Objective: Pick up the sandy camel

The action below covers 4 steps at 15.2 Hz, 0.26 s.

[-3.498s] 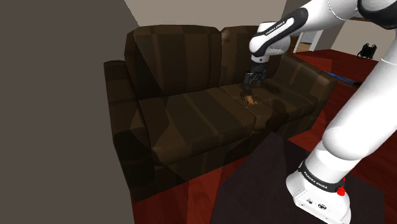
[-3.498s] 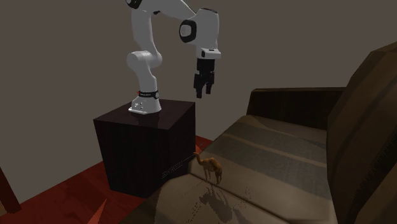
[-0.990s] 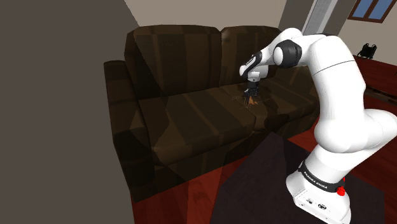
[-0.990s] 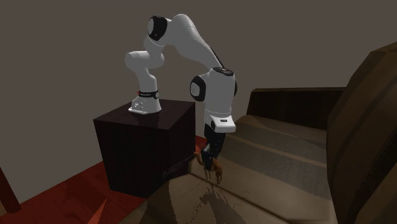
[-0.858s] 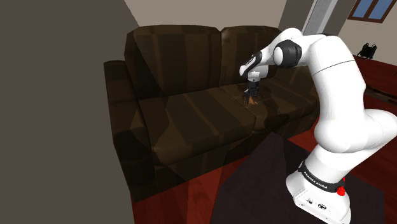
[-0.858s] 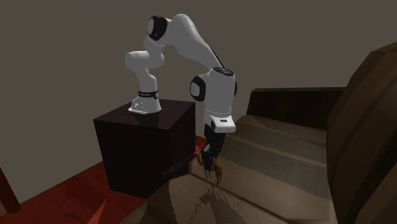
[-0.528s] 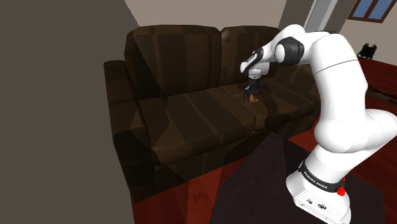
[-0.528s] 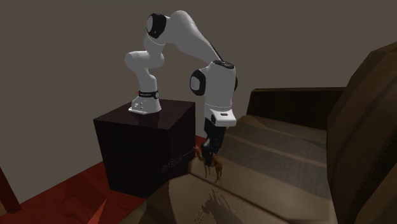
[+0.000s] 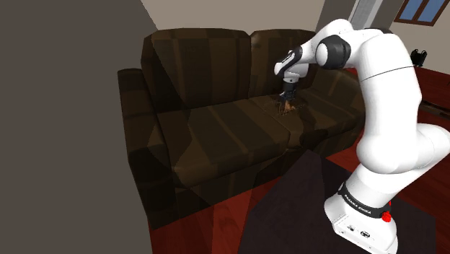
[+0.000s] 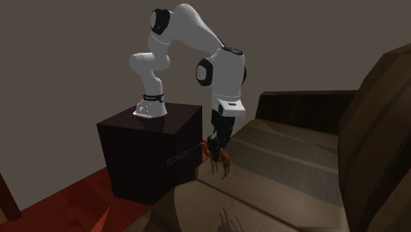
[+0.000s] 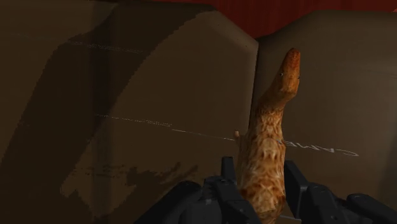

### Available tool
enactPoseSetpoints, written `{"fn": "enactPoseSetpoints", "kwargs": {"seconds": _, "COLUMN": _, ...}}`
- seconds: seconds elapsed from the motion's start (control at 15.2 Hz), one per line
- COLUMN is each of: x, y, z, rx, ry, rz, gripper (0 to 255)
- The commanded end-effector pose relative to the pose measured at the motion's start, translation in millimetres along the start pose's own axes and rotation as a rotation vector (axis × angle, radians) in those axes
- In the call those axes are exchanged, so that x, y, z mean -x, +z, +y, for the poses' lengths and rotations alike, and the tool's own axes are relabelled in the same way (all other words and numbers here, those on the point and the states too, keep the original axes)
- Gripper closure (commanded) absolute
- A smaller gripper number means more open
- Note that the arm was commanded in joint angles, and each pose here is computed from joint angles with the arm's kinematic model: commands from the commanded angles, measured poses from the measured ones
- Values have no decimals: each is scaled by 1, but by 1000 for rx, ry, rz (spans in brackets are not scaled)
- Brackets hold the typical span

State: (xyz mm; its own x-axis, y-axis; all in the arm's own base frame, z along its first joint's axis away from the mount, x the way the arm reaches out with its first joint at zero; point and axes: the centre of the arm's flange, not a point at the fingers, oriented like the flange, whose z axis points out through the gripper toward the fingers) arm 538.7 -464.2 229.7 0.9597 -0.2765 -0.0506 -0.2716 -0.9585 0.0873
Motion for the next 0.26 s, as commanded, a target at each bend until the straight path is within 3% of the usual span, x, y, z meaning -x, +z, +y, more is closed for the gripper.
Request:
{"fn": "enactPoseSetpoints", "kwargs": {"seconds": 0.0, "x": 0, "y": -9, "z": 0, "rx": 0, "ry": 0, "rz": 0, "gripper": 255}}
{"fn": "enactPoseSetpoints", "kwargs": {"seconds": 0.2, "x": 0, "y": -15, "z": 1, "rx": 0, "ry": 0, "rz": 0, "gripper": 255}}
